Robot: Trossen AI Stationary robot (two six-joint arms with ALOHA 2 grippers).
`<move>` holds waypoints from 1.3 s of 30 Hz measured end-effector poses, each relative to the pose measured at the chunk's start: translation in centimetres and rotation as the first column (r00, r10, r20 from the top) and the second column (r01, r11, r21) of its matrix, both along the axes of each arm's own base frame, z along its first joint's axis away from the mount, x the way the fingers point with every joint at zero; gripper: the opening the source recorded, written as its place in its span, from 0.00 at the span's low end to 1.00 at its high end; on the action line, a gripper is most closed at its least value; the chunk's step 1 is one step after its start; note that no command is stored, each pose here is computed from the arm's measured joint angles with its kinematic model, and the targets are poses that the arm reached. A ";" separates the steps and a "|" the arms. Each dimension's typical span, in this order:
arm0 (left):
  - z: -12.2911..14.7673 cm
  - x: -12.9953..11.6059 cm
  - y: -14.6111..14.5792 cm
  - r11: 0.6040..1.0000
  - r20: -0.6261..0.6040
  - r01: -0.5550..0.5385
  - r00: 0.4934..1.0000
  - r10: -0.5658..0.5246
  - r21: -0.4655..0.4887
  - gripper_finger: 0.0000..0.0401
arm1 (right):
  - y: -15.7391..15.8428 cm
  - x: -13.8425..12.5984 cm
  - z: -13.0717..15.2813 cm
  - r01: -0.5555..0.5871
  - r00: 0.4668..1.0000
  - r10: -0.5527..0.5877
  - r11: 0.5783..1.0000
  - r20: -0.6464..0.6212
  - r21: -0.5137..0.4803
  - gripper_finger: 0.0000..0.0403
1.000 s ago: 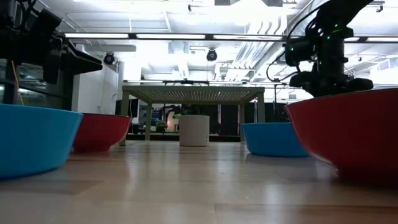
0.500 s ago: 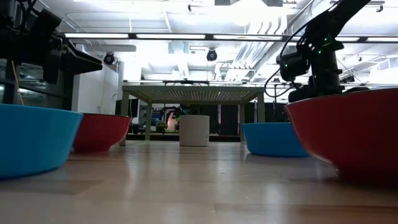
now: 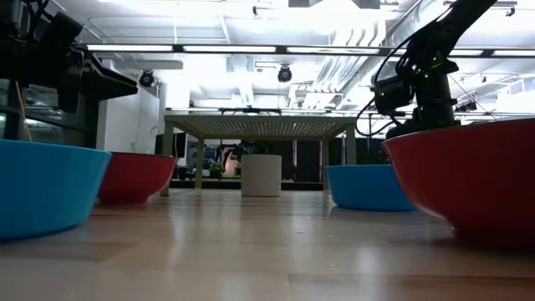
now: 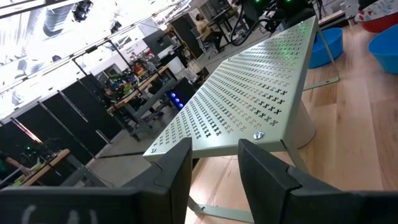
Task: Pick & Place Mini bowls
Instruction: Put the blue bowl on the shelf
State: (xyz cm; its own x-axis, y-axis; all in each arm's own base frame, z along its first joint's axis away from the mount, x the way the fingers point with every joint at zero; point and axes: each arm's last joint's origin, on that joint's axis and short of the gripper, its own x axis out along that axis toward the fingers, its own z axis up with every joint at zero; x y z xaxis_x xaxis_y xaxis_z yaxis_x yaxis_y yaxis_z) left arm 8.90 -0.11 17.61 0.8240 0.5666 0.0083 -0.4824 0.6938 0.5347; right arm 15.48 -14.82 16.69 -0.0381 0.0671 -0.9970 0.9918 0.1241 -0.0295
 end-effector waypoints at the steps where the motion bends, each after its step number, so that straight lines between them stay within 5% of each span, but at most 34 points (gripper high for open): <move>1: 0.0 0.0 0.0 1.000 0.000 0.000 1.000 0.000 0.000 0.32 | 0.0 0.0 0.0 0.000 1.000 0.000 1.000 0.000 0.000 0.31; 5: 0.0 0.0 0.0 1.000 0.000 0.000 1.000 0.000 0.000 0.32 | 0.0 0.0 0.0 0.000 1.000 0.000 1.000 0.000 0.000 0.27; 14: 0.0 0.0 0.0 1.000 0.000 0.000 1.000 0.000 0.000 0.32 | 0.0 0.0 0.0 -0.033 0.999 0.032 0.999 0.013 0.010 0.02; 39: 0.0 0.0 0.0 1.000 0.000 0.000 1.000 0.000 0.000 0.32 | 1.4 -1.1 3.7 0.037 0.980 -0.029 0.999 0.198 -0.037 0.00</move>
